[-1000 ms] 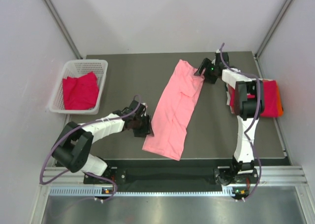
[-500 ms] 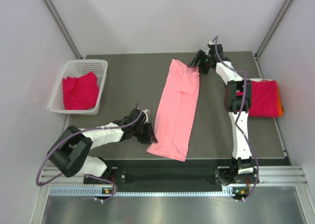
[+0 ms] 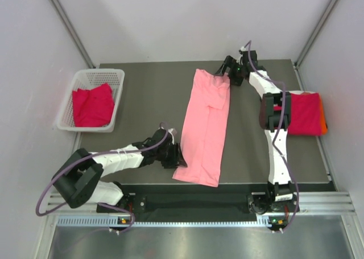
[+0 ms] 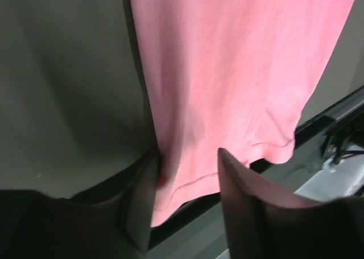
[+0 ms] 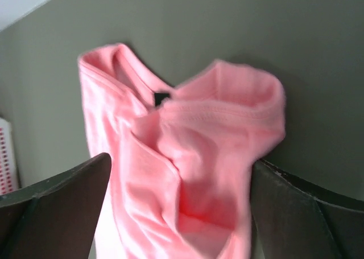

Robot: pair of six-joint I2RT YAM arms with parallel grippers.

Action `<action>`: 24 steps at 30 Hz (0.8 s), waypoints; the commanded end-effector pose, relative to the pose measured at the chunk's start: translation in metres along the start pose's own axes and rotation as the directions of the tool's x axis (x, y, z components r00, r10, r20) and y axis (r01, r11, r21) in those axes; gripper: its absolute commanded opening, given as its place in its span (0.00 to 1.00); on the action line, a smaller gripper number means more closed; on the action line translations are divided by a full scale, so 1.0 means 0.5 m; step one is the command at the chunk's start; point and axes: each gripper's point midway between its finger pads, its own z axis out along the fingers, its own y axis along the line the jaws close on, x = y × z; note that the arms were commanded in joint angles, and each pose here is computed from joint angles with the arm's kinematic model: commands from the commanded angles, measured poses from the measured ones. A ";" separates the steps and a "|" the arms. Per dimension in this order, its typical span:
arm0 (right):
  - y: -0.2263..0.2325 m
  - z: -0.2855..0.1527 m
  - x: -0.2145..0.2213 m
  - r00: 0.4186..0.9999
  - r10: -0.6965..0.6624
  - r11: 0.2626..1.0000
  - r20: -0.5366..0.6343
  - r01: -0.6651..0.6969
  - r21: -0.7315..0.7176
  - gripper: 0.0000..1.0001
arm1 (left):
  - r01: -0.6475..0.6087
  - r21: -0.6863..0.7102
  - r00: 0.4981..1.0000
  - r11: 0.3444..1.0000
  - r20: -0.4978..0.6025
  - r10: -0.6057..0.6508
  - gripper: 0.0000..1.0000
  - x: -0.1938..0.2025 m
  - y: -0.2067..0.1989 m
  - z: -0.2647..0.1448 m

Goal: Fold and stack the t-shirts
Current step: Fold the tshirt

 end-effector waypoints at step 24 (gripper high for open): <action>-0.042 -0.495 0.558 1.000 0.007 0.958 -0.017 -0.002 0.288 0.93 | -0.011 -0.126 0.998 0.992 0.066 0.019 0.73 0.018 0.048 -0.080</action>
